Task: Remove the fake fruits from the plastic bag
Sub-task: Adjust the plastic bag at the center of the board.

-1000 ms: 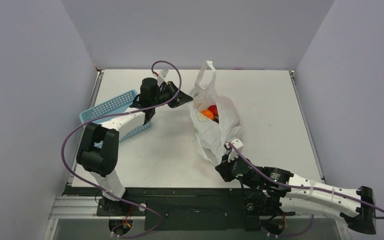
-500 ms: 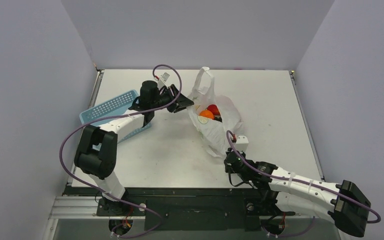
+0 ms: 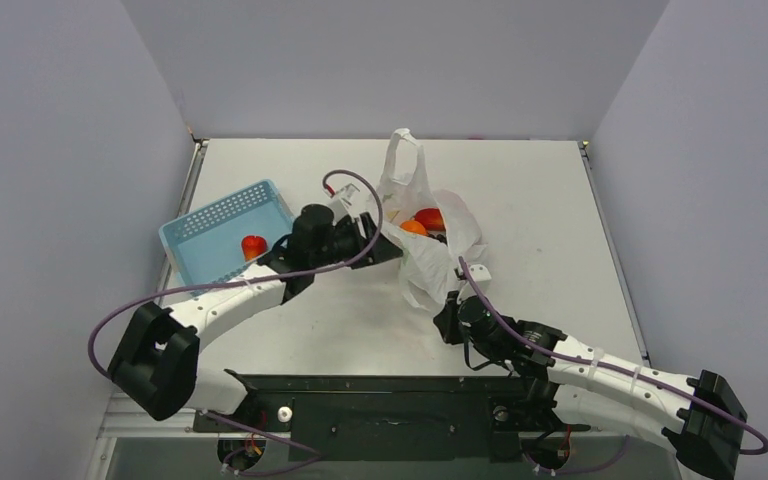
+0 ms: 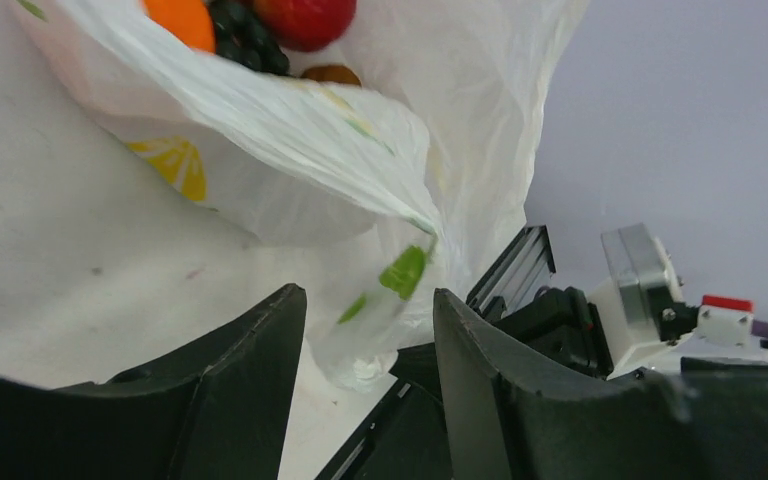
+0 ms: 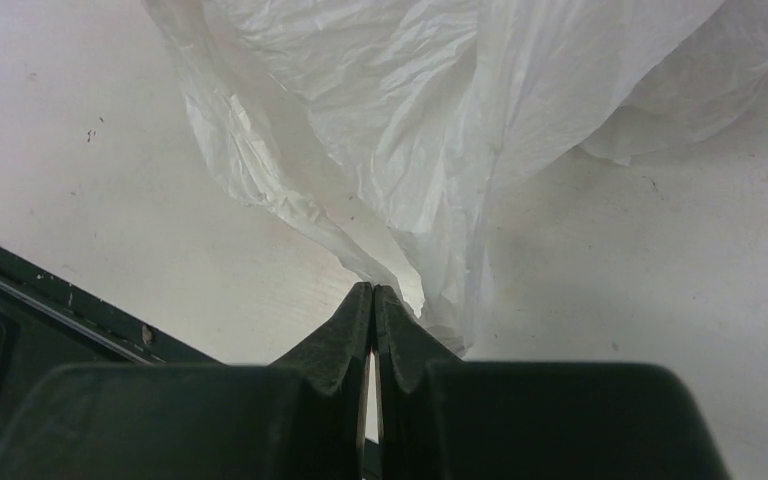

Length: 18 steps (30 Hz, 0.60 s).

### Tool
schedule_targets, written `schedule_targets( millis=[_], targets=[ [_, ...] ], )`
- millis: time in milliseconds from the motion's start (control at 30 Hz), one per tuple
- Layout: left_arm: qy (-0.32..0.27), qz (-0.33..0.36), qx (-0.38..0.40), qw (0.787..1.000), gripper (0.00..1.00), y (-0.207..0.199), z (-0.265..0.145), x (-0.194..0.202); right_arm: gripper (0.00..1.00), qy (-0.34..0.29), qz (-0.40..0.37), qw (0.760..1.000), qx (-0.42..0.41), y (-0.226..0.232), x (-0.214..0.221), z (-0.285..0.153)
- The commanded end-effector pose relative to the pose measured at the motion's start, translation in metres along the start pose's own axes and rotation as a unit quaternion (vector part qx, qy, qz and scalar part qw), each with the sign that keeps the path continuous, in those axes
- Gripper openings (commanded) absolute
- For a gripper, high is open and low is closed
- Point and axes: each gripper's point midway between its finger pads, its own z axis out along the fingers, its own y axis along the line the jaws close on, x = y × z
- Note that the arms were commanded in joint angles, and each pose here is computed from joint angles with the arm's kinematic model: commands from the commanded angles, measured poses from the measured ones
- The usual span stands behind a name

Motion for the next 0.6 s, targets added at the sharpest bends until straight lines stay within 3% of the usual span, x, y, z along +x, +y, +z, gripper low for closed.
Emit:
schedule_targets(
  millis=[0,233,367,433,567],
  targets=[
    [-0.045,0.023,0.016,0.999,0.48,-0.027,0.020,0.018,0.00,-0.029,0.006,0.999,-0.039,0.022,-0.023,-0.005],
    [-0.049,0.023,-0.004,0.999,0.44,-0.020,0.051,0.045,0.00,-0.023,0.020,0.998,-0.052,0.020,-0.012,-0.004],
    [-0.053,0.005,-0.021,0.998,0.20,-0.001,0.055,0.053,0.00,-0.023,0.037,0.998,-0.049,0.015,-0.006,-0.004],
    [-0.056,-0.004,-0.024,0.998,0.01,0.006,0.055,0.057,0.00,-0.028,0.044,0.998,-0.035,0.010,-0.007,-0.004],
    [-0.049,-0.016,-0.030,0.998,0.00,0.020,0.054,0.069,0.17,-0.037,0.035,0.998,0.038,-0.017,-0.014,-0.012]
  ],
)
